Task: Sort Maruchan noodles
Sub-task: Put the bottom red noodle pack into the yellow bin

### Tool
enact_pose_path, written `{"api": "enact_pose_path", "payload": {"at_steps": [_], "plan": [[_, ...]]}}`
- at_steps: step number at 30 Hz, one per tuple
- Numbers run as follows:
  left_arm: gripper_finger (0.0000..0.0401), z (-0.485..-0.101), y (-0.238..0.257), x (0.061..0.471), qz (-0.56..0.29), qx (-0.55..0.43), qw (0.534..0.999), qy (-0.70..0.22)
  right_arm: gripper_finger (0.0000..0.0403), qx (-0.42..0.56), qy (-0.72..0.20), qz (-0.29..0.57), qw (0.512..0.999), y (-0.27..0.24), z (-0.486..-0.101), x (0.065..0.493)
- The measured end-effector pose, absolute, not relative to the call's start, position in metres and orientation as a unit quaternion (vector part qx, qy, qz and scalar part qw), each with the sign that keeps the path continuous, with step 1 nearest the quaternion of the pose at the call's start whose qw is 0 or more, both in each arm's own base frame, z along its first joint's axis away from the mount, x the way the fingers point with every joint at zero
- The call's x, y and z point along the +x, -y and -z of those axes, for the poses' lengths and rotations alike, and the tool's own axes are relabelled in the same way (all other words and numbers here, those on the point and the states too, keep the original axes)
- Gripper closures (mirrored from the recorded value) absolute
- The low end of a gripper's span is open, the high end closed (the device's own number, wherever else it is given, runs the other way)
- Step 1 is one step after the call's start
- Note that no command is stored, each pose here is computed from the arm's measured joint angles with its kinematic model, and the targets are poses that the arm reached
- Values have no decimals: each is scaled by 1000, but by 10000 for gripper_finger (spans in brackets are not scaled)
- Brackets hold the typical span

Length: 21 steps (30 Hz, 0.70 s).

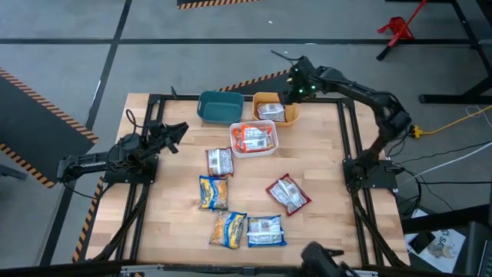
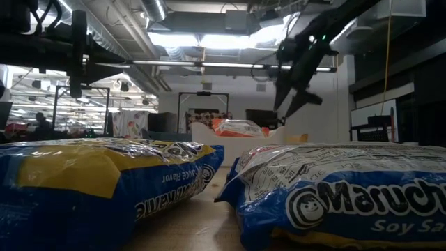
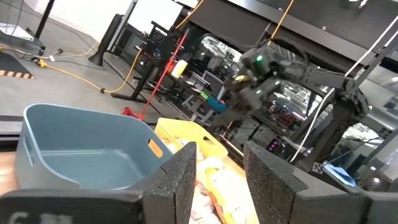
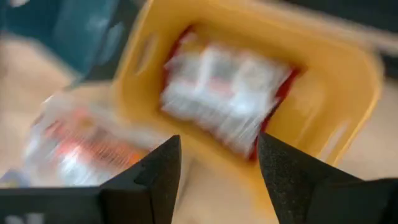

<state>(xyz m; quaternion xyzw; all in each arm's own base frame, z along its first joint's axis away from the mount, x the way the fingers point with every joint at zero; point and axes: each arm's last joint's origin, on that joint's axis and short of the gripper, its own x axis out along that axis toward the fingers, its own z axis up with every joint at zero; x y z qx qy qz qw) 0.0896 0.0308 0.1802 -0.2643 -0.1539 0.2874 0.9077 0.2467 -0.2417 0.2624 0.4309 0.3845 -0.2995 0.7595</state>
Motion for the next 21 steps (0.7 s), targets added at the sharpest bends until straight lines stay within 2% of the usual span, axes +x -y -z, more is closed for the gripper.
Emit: {"api": "enact_pose_path", "payload": {"at_steps": [3,7,10,13,16,21], "plan": [[274,-180,-31,90,-287,-264,908,154,206,436,-406,271,756,214,-283,240],[274,-180,-31,90,-287,-264,908,154,206,397,-483,263,735,165,-297,238],[274,-180,-31,90,-287,-264,908,154,205,359,-536,253,721,123,-298,246],[274,-180,-31,90,-287,-264,908,154,198,360,-562,236,706,81,-286,254],[274,-180,-31,90,-286,-264,908,153,172,377,-589,216,681,42,-266,255],[274,-180,-30,90,-277,-264,911,151,93,413,-592,177,669,-3,-233,259]]}}
